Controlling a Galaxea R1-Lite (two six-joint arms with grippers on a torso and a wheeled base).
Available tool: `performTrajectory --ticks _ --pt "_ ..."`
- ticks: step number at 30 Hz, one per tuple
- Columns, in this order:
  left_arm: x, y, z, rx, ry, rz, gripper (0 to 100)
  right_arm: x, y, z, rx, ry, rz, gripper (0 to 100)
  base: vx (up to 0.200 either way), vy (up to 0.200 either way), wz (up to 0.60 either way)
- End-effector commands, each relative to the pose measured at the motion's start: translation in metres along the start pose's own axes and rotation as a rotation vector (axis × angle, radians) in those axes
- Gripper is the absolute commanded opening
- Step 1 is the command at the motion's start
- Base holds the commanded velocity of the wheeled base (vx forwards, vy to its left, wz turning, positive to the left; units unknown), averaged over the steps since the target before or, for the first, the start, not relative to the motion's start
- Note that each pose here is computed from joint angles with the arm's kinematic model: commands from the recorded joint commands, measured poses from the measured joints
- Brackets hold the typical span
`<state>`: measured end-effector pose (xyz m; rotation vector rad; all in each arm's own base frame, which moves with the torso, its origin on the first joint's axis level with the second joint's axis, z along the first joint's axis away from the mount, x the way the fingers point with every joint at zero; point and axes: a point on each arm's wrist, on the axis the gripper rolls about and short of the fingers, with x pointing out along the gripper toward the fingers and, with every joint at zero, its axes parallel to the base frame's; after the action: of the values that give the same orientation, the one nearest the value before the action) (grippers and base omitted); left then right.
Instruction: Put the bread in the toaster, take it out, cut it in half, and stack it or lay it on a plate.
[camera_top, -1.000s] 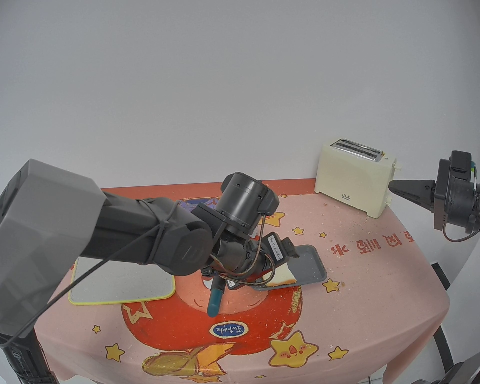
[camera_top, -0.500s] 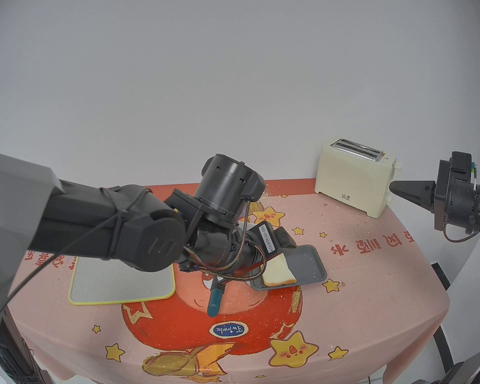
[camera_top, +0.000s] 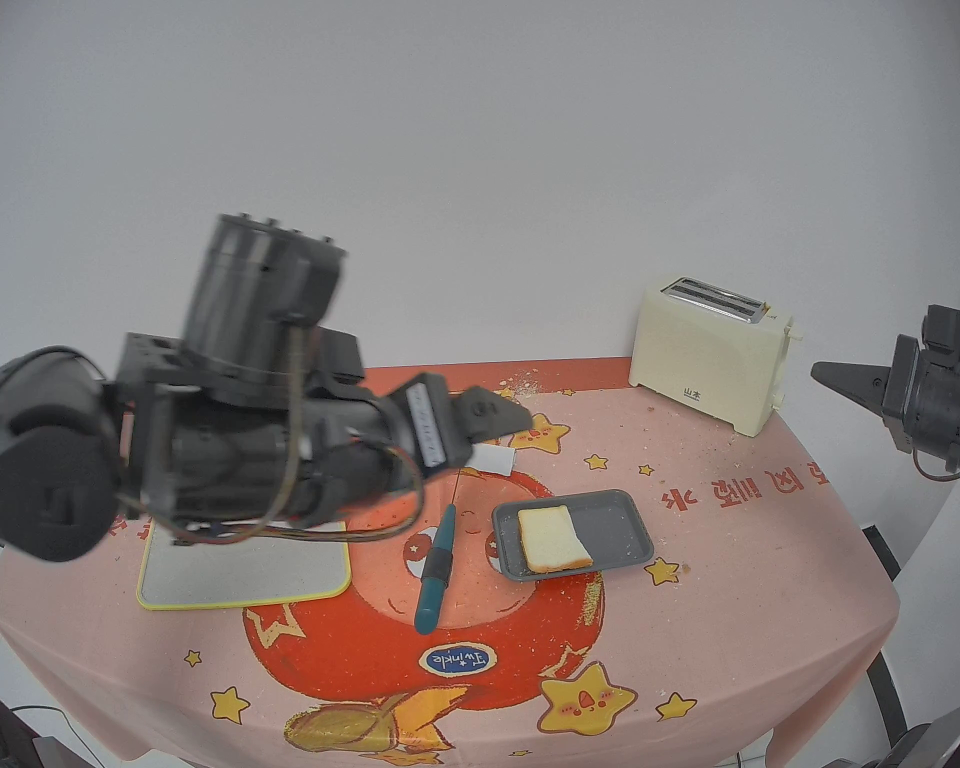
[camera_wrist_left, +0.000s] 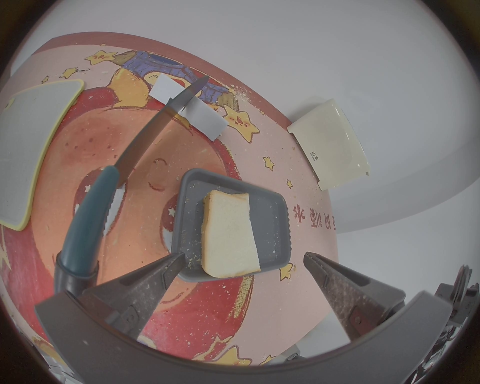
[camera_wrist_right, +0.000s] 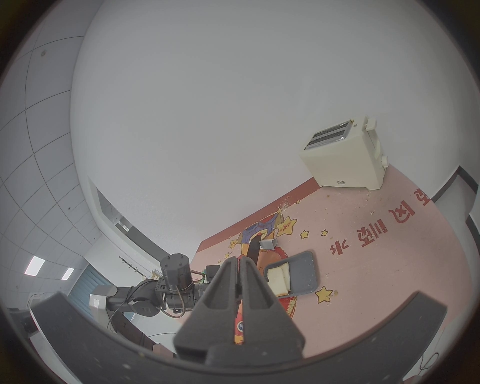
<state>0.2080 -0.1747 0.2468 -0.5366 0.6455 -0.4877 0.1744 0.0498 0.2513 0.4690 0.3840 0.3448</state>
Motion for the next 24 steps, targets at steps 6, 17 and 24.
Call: performTrajectory --ticks 6,17,24 --pt "-0.178 0.091 -0.062 0.280 -0.567 0.145 100 -0.099 -0.041 -0.088 -0.319 -0.231 -0.171 0 0.000 0.000 0.00" --pt "-0.194 0.170 -0.196 0.432 -0.675 0.230 100 -0.140 -0.076 -0.197 -0.470 -0.393 -0.251 0 0.000 0.000 0.00" --pt "-0.190 0.179 -0.200 0.348 -0.637 0.394 100 -0.145 -0.084 -0.210 -0.463 -0.412 -0.400 0 0.000 0.000 0.00"
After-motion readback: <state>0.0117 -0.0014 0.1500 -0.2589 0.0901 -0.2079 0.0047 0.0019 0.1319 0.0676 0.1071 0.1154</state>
